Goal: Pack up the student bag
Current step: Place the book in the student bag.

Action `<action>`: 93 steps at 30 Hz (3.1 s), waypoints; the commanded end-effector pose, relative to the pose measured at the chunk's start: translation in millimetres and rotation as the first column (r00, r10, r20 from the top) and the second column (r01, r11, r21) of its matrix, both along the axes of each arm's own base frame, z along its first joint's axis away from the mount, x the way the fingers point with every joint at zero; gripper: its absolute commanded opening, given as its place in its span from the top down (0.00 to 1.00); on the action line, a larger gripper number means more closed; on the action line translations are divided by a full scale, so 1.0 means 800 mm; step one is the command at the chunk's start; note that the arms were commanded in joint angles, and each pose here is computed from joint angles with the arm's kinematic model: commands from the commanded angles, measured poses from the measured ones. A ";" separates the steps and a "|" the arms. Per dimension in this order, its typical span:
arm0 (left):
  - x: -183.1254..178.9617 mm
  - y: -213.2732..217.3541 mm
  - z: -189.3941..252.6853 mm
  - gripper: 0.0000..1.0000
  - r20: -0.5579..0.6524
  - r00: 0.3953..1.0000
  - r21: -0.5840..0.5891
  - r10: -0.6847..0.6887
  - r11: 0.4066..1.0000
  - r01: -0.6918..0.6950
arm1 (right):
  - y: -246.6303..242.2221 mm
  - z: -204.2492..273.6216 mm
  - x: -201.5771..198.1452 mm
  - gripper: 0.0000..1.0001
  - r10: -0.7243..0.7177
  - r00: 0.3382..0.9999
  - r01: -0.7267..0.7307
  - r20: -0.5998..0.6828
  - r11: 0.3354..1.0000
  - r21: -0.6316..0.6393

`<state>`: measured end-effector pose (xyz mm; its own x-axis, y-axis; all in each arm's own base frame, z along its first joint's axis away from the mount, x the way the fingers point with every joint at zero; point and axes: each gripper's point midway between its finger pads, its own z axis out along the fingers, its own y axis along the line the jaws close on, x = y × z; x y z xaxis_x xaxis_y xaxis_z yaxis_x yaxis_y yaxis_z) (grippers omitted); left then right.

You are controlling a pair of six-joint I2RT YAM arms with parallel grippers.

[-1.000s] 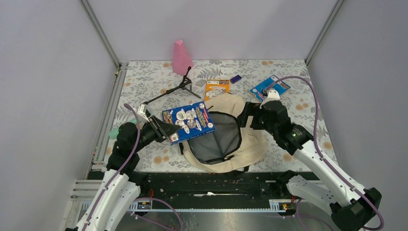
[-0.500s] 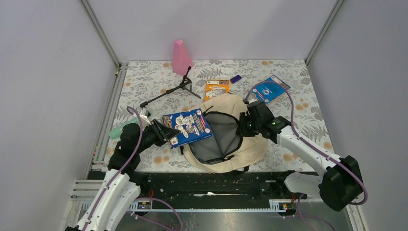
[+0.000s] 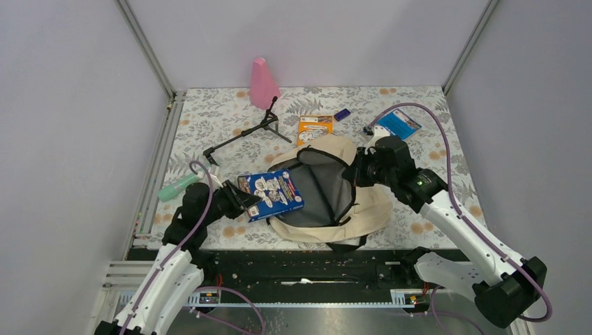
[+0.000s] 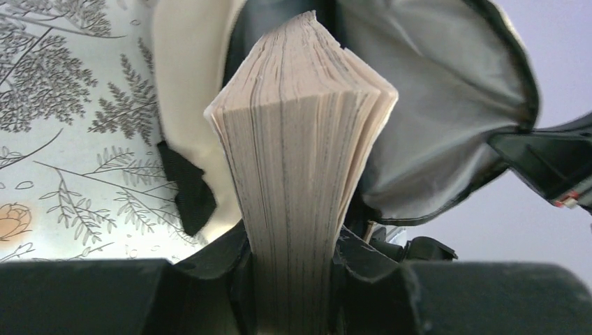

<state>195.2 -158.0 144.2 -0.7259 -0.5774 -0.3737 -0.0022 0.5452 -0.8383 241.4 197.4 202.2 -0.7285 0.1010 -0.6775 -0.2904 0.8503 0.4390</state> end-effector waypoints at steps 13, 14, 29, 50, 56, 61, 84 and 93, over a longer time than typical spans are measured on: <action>0.047 -0.043 0.032 1.00 0.203 0.978 -0.233 0.045 0.972 0.004 | 0.013 0.071 0.009 1.00 -0.016 0.994 0.002 0.109 0.991 0.131; 0.047 -0.048 0.032 1.00 0.203 0.978 -0.234 0.042 0.972 0.007 | 0.014 0.073 0.010 1.00 -0.018 0.993 0.002 0.113 0.990 0.141; 0.065 -0.129 0.042 1.00 0.227 0.974 -0.280 -0.014 0.957 0.079 | 0.028 0.138 0.011 1.00 -0.033 0.978 -0.030 0.206 0.955 0.295; 0.101 -0.260 -0.001 1.00 0.177 0.979 -0.259 -0.097 0.956 0.141 | 0.041 0.122 0.021 1.00 -0.037 0.984 -0.017 0.175 0.954 0.298; 0.100 -0.254 -0.028 0.71 0.146 0.981 -0.089 -0.130 0.986 0.144 | 0.043 0.116 0.022 1.00 -0.036 0.985 -0.014 0.171 0.958 0.286; 0.104 -0.229 -0.019 0.39 0.178 0.977 0.065 -0.117 0.992 0.107 | 0.042 0.110 0.023 1.00 -0.041 0.986 -0.005 0.162 0.961 0.277; 0.085 -0.086 -0.049 0.27 0.128 0.991 0.401 0.041 0.912 -0.089 | 0.033 0.100 0.023 1.00 -0.057 0.983 0.015 0.172 0.971 0.237; 0.087 -0.094 -0.085 0.41 0.029 0.999 0.360 0.014 0.933 -0.024 | 0.034 0.090 0.021 1.00 -0.049 0.987 0.013 0.152 0.974 0.226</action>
